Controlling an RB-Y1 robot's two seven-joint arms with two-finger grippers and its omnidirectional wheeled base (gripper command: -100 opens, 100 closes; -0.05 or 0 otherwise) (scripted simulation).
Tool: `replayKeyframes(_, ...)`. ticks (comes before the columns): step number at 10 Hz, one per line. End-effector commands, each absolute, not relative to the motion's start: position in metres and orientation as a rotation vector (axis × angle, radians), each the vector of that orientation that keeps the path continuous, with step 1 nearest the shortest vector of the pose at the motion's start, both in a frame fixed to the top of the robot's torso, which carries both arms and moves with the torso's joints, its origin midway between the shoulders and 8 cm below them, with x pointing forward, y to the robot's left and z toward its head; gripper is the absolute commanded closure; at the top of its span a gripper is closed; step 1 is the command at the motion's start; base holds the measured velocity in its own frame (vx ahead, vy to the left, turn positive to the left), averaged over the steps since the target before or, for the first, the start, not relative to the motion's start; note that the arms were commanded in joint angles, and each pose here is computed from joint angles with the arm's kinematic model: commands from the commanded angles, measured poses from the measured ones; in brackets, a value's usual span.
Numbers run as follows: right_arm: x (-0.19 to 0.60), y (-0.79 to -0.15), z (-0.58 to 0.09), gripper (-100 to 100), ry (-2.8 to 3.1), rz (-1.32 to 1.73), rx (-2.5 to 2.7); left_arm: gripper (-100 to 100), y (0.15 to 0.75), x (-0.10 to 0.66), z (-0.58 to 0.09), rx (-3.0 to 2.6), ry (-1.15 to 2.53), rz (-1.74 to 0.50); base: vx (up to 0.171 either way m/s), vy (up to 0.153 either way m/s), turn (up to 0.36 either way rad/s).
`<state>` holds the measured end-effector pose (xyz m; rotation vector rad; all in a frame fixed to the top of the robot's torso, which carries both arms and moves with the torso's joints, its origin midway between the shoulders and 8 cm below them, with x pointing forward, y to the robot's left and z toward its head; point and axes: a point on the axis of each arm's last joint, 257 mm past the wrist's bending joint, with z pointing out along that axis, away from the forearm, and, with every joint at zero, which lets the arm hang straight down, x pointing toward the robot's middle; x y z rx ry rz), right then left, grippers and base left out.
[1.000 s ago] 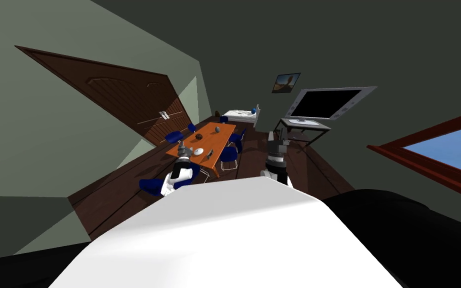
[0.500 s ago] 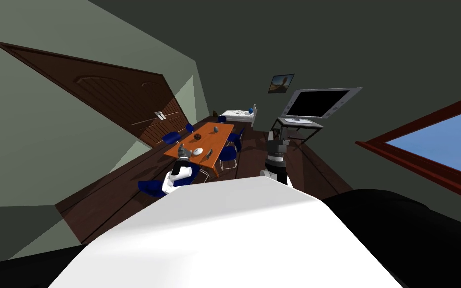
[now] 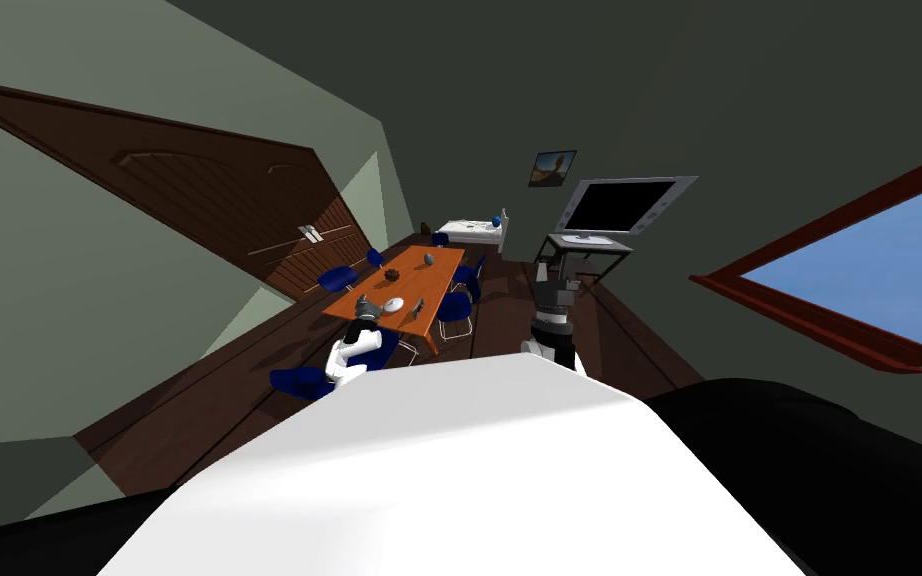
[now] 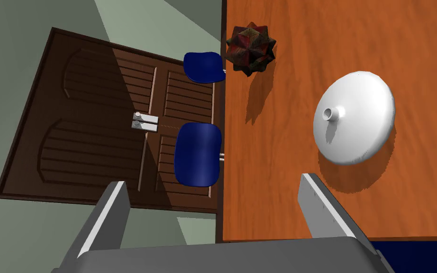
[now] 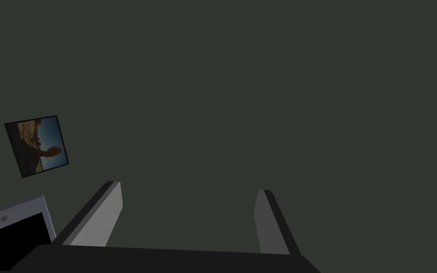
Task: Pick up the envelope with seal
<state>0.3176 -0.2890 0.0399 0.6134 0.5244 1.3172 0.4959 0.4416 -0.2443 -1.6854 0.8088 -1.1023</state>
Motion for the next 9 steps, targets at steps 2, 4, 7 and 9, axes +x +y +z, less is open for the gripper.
replayKeyframes(2, 0.318, -0.289, 0.04, 0, 0.524, 1.317, 0.613, -100, 0.449, 0.495, -0.271, -1.772, 0.805, -1.057, -0.011, 0.022, -0.028)
replayKeyframes(4, 0.318, -0.289, 0.04, 0, 0.524, 1.317, 0.613, -100, 0.461, 0.495, -0.294, -1.869, 0.776, -1.014, -0.01, 0.02, -0.08)
replayKeyframes(7, 0.318, -0.289, 0.04, 0, 0.524, 1.317, 0.613, -100, 0.478, 0.499, -0.318, -2.008, 0.698, -0.968, -0.008, 0.026, -0.08)
replayKeyframes(9, 0.318, -0.289, 0.04, 0, 0.524, 1.317, 0.613, -100, 0.478, 0.491, -0.34, -2.062, 0.71, -0.921, -0.001, 0.015, -0.026)
